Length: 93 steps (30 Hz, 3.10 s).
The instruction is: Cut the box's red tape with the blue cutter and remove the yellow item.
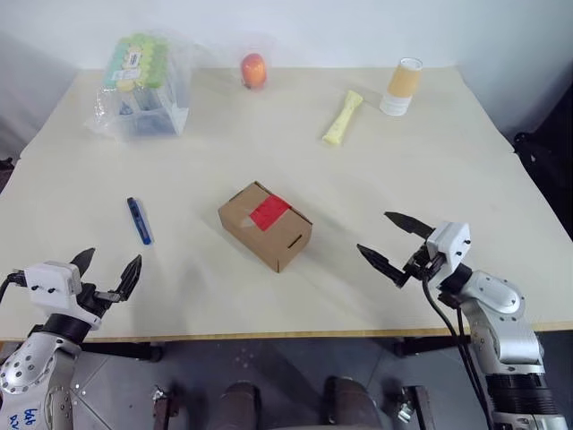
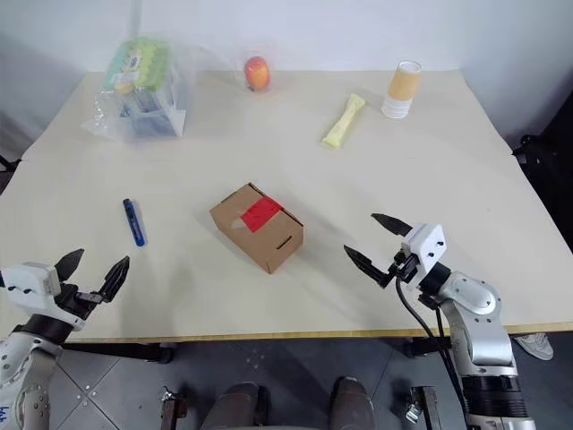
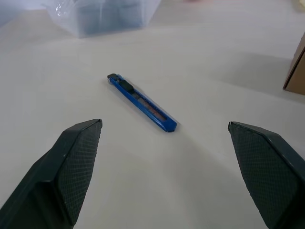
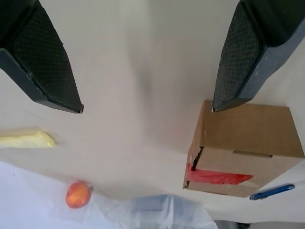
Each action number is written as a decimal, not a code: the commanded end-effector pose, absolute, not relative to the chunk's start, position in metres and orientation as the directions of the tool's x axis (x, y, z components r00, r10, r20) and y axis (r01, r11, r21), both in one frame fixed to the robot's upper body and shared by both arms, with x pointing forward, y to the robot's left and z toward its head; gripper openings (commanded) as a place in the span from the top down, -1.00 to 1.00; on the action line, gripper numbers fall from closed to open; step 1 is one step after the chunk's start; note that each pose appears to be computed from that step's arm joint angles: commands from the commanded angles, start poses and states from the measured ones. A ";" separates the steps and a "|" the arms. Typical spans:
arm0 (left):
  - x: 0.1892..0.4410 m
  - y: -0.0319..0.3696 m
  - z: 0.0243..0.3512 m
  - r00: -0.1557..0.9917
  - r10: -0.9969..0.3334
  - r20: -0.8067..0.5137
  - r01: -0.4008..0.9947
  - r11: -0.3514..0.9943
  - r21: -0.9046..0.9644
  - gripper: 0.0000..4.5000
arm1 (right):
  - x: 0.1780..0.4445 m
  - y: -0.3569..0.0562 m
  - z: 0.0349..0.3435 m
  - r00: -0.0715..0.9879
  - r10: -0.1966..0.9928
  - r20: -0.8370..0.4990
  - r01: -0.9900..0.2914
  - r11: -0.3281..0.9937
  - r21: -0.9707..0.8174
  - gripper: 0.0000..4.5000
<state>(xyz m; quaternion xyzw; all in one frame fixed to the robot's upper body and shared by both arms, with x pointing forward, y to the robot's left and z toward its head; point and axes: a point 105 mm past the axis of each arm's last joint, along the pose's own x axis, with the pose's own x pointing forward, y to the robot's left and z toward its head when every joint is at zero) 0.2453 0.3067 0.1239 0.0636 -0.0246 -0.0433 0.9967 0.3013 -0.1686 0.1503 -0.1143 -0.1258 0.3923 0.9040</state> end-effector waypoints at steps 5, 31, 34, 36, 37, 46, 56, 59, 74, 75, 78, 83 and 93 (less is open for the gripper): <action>0.241 0.286 0.144 0.970 -0.235 0.061 0.232 0.972 0.043 -1.00 | 0.297 -0.150 0.160 0.582 0.795 0.170 -0.760 0.606 -0.235 -0.99; 0.308 0.140 0.116 0.672 -0.706 -0.222 0.740 0.645 0.189 0.82 | 0.369 -0.026 0.147 0.170 0.977 -0.128 -0.954 0.131 -0.268 1.00; 0.303 0.122 0.113 0.623 -0.750 -0.223 0.782 0.598 0.175 0.82 | 0.361 -0.036 0.141 0.178 0.974 -0.143 -0.955 0.136 -0.265 1.00; 0.299 0.114 0.112 0.603 -0.767 -0.219 0.797 0.582 0.160 0.82 | 0.357 -0.041 0.139 0.183 0.971 -0.156 -0.953 0.136 -0.272 1.00; 0.297 0.111 0.110 0.594 -0.774 -0.220 0.804 0.573 0.157 0.82 | 0.357 -0.044 0.138 0.194 0.967 -0.162 -0.952 0.145 -0.270 1.00; 0.295 0.088 0.102 0.546 -0.809 -0.219 0.838 0.528 0.137 0.82 | 0.378 -0.054 0.144 0.321 0.930 -0.179 -0.907 0.248 -0.342 1.00; 0.297 0.109 0.105 0.592 -0.771 -0.235 0.806 0.563 0.182 0.82 | 0.389 -0.075 0.145 0.367 0.901 -0.232 -0.900 0.281 -0.333 1.00; 0.293 0.119 0.106 0.611 -0.757 -0.232 0.792 0.586 0.173 0.82 | 0.389 -0.087 0.140 0.381 0.887 -0.259 -0.898 0.288 -0.333 1.00; 0.206 0.310 0.117 0.989 -0.137 -0.064 0.144 0.981 0.127 -0.33 | 0.305 -0.139 0.192 0.183 0.983 -0.013 -0.946 0.173 -0.275 -0.58; 0.191 0.326 0.112 0.995 -0.068 -0.074 0.078 0.986 0.146 -0.48 | 0.295 -0.139 0.192 0.184 0.983 0.019 -0.946 0.182 -0.269 -0.59; 0.151 0.360 0.103 0.989 0.126 -0.083 -0.113 0.982 0.149 -0.87 | 0.274 -0.138 0.187 0.272 0.957 0.099 -0.921 0.288 -0.261 -0.59; 0.111 0.376 0.089 0.959 0.262 -0.107 -0.255 0.964 0.074 -1.00 | 0.238 -0.131 0.177 0.210 0.962 0.173 -0.942 0.247 -0.227 -0.86; 0.215 0.313 0.133 0.972 0.225 0.061 -0.225 0.974 -0.004 -1.00 | 0.254 -0.133 0.186 0.305 0.928 0.213 -0.884 0.359 -0.298 -0.99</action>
